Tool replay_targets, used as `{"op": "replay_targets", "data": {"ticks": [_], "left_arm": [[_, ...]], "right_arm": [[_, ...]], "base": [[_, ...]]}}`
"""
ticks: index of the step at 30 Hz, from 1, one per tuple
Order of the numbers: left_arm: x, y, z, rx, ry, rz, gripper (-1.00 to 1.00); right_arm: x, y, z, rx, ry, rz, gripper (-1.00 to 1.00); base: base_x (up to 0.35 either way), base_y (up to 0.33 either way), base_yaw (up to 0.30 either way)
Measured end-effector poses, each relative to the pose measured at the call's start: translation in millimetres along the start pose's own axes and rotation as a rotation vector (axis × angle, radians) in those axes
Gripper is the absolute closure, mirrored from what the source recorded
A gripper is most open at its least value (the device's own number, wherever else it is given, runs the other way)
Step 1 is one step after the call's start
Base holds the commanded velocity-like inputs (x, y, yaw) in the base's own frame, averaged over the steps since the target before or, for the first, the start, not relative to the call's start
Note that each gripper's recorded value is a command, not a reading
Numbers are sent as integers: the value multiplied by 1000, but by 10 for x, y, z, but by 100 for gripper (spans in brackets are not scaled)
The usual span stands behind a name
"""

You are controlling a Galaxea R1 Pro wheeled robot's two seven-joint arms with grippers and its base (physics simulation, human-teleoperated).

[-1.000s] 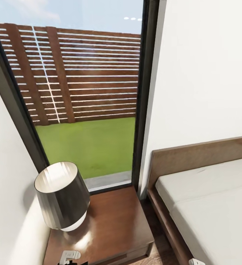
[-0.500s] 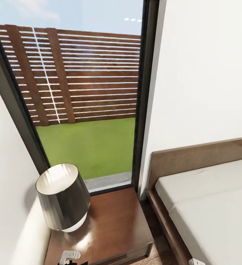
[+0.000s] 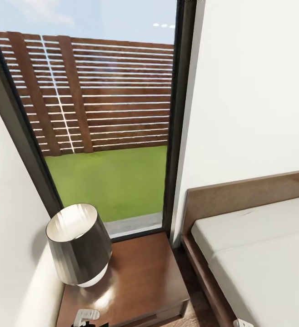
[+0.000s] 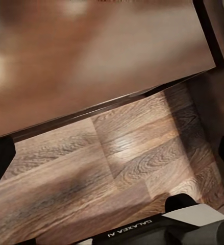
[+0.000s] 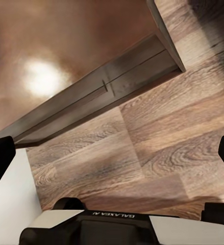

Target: In the bedroom, move the book from the bed onto either nightstand, and place the two sandals side by side next to the bed.

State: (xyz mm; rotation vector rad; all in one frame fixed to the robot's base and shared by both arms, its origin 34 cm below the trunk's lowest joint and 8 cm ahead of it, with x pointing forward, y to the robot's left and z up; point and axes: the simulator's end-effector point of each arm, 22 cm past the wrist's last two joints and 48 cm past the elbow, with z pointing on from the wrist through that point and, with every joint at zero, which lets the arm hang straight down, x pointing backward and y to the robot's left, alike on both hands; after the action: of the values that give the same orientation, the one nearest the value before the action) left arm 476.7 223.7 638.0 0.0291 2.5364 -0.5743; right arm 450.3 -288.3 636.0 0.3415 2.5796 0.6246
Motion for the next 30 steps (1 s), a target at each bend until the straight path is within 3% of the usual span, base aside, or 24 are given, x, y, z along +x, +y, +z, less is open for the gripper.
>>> {"op": "replay_targets", "data": {"ticks": [30], "left_arm": [[-78,-128,-277,-1,1,0,-100]], "right_arm": [[-38,136,-283,0,1,0,-100]], "base": [[0,0,0]]}}
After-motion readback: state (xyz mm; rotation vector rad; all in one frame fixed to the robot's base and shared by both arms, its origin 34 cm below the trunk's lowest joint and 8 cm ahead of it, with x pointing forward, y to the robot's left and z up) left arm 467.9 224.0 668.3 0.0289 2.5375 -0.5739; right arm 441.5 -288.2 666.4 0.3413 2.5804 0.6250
